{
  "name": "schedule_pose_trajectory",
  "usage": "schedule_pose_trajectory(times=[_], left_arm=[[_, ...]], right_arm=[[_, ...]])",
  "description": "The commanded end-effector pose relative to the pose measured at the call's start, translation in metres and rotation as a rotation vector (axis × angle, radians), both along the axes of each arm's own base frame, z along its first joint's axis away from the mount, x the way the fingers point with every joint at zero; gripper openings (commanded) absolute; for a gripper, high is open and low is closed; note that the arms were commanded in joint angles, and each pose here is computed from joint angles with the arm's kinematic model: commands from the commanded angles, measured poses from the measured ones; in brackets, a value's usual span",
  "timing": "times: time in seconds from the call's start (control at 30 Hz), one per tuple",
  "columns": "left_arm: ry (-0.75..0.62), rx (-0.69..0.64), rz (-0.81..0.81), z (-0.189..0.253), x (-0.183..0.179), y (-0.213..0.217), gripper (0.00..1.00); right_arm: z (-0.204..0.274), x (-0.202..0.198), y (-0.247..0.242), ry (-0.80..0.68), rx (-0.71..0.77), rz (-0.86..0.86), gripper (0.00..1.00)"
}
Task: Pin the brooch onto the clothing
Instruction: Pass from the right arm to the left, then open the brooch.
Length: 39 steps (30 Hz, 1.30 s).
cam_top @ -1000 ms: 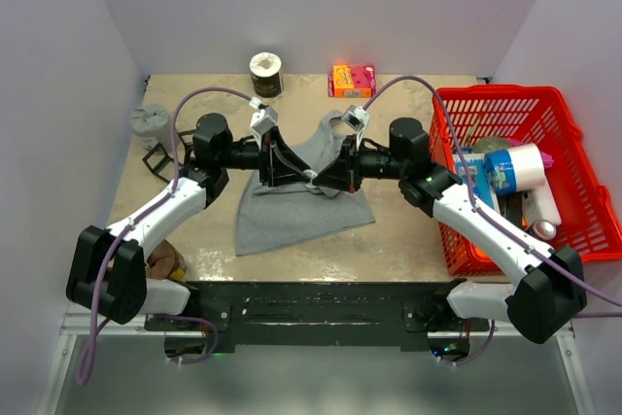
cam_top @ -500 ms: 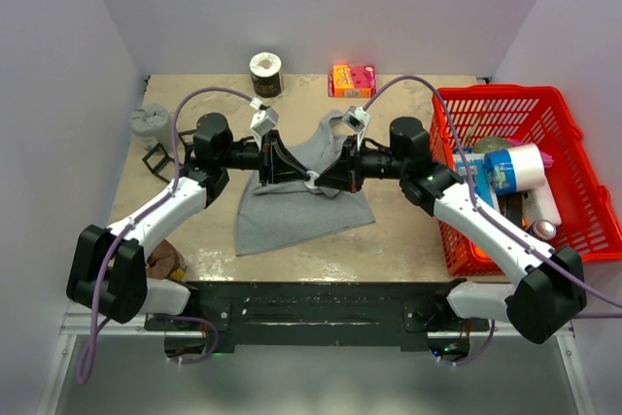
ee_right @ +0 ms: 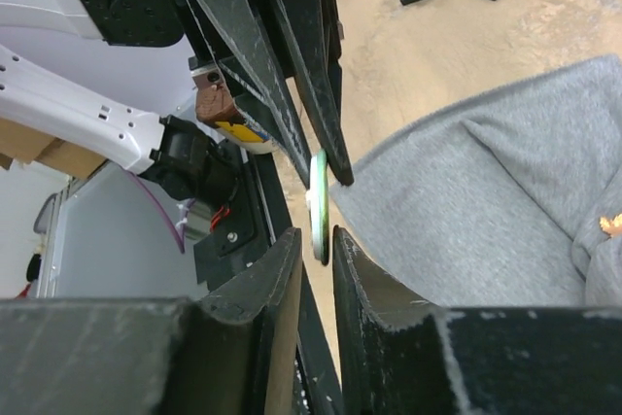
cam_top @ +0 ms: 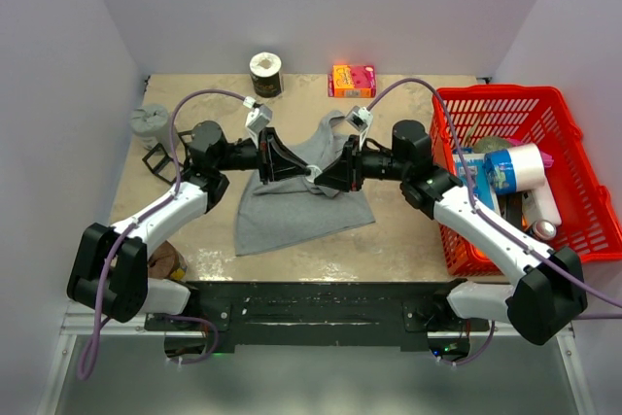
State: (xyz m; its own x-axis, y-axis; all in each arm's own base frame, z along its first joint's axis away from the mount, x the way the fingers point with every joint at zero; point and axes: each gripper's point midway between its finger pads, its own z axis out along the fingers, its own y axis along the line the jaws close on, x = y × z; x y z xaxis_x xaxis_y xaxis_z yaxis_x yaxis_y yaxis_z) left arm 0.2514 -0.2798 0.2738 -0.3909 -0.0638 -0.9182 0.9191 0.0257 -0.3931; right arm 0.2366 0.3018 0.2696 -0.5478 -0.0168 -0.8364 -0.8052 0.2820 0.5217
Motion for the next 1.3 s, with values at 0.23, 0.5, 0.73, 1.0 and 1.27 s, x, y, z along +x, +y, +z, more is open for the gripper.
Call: schedule_pose_trajectory(times=[0.23,0.5,0.73,1.0,1.27], left_arm=[[-0.039,-0.048,0.055,0.014,0.006,0.001,0.0],[-0.042,-0.044,0.051,0.013,0.006,0.001,0.0],[-0.045,-0.043,0.045,0.014,0.005,0.0,0.0],[-0.048,-0.044,0.041,0.014,0.003,-0.001,0.0],[-0.048,-0.044,0.042,0.014,0.003,-0.002,0.0]], right_arm=[[0.02,0.004,-0.003,-0.058,0.06,-0.046,0.22],[0.029,0.005,-0.005,-0.075,0.079,-0.066,0.28],[0.031,0.007,-0.004,-0.084,0.086,-0.078,0.27],[0.032,0.012,-0.002,-0.082,0.104,-0.089,0.23],[0.03,0.016,0.0,-0.074,0.109,-0.097,0.22]])
